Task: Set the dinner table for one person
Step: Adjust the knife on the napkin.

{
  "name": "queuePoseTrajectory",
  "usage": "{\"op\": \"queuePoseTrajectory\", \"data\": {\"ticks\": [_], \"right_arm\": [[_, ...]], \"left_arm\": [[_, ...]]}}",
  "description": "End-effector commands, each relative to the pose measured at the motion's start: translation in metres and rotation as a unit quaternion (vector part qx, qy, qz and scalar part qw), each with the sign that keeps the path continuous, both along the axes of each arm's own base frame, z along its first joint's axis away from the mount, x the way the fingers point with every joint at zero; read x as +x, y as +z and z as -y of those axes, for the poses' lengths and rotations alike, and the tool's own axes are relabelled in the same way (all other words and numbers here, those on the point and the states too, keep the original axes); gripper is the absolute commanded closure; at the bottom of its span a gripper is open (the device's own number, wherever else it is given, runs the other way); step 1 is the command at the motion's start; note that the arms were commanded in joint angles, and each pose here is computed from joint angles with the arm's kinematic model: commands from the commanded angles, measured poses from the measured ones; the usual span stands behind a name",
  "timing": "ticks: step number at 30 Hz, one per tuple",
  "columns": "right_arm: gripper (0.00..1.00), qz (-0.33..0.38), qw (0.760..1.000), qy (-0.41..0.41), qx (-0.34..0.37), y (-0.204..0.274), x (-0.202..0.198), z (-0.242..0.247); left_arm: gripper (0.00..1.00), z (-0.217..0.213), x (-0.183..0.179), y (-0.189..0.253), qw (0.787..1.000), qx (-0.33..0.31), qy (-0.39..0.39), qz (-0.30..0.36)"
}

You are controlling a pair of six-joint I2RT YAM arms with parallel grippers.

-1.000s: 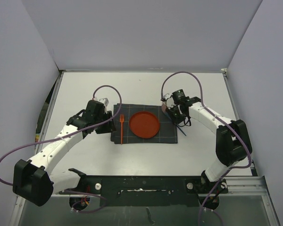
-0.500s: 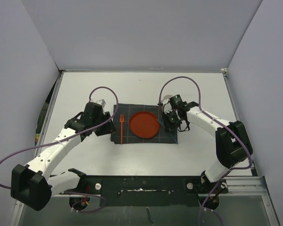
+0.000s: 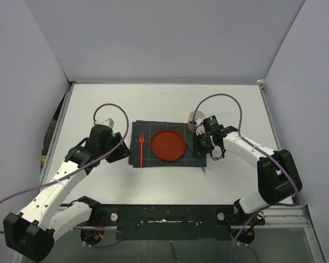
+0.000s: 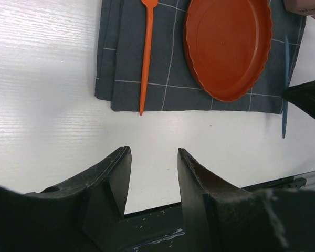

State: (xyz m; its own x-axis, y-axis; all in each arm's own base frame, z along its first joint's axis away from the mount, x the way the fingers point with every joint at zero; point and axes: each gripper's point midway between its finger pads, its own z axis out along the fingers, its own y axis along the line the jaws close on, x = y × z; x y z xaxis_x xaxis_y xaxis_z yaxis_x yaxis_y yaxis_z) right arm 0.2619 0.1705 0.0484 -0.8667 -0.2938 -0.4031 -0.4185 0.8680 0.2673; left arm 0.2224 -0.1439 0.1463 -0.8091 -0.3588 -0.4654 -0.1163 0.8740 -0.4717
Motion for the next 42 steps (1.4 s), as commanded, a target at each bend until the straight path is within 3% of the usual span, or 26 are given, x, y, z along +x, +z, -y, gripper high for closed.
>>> {"op": "queuePoseTrajectory", "data": {"ticks": [1,8,23,34,42], "right_arm": [[1.00,0.076,0.996,-0.042,0.009,0.031,0.029,0.011],[1.00,0.086,0.992,-0.094,-0.018,0.033,0.040,0.038],[1.00,0.069,0.992,-0.105,-0.032,0.023,0.038,0.045],[1.00,0.075,0.996,-0.041,-0.014,0.012,0.030,0.015],[1.00,0.087,0.995,-0.040,-0.013,0.013,0.035,0.009]], "left_arm": [[0.61,-0.007,0.000,0.011,1.000,-0.006,0.024,0.017],[0.60,-0.007,-0.001,0.010,0.999,-0.008,0.026,0.021],[0.60,-0.001,0.000,0.011,0.999,-0.019,0.021,0.029],[0.60,-0.011,-0.014,0.006,0.999,-0.006,0.031,0.021],[0.60,-0.013,-0.021,0.009,0.999,-0.014,0.041,0.024]]}}
